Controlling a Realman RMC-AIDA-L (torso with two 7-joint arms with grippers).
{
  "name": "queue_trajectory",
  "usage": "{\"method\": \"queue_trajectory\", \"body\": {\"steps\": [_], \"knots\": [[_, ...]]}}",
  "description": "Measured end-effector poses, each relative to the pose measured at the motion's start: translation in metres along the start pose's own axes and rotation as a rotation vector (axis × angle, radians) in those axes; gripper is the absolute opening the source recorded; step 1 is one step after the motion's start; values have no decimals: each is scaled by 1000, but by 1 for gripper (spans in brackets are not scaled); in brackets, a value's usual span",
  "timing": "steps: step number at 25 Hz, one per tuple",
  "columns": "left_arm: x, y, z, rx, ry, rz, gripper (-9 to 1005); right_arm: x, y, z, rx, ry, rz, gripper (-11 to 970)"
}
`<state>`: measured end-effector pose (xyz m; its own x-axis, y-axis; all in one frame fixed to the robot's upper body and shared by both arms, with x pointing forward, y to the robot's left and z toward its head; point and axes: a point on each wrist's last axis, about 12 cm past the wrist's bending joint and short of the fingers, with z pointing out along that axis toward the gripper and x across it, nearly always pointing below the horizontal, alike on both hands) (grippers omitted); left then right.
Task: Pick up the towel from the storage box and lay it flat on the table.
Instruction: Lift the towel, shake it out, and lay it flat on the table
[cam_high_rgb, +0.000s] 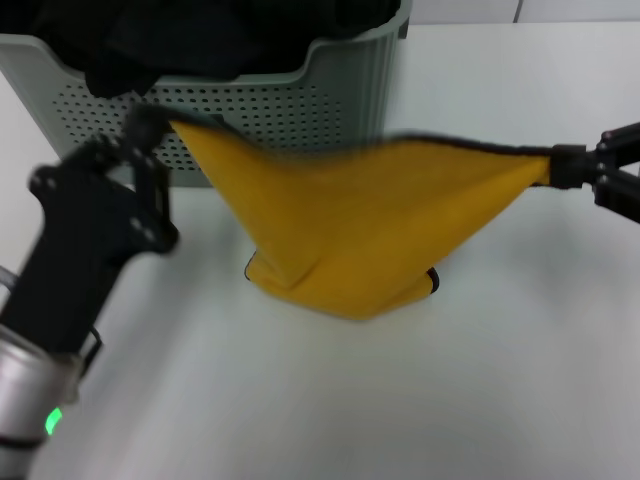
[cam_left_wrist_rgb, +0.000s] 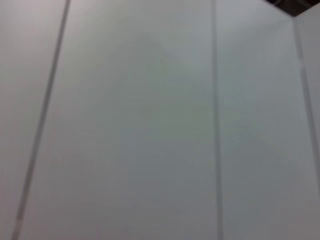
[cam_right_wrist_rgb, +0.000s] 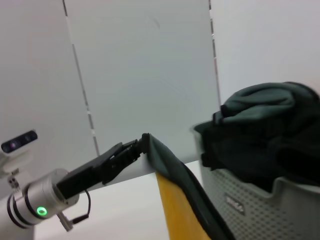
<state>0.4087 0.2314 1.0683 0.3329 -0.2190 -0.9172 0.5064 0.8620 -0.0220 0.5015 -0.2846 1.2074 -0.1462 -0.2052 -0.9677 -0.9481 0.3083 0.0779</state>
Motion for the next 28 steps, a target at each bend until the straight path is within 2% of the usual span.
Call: {"method": "queue_trajectory", "body": {"steps": [8, 13, 18, 24, 28], "knots": [[-2, -21, -15, 178, -2, 13, 19, -14, 14, 0, -126, -49, -5, 19], [-6, -38, -17, 414, -39, 23, 19, -20, 19, -2, -154, -42, -16, 19], [-5, -47, -6, 648, -68, 52, 20, -23, 15, 4, -164, -37, -19, 20], [4, -46, 2, 685, -9, 88, 20, -31, 5, 21, -207, -36, -43, 21], [12, -37, 14, 585, 52, 99, 20, -31, 3, 21, -206, -39, -40, 21]]}}
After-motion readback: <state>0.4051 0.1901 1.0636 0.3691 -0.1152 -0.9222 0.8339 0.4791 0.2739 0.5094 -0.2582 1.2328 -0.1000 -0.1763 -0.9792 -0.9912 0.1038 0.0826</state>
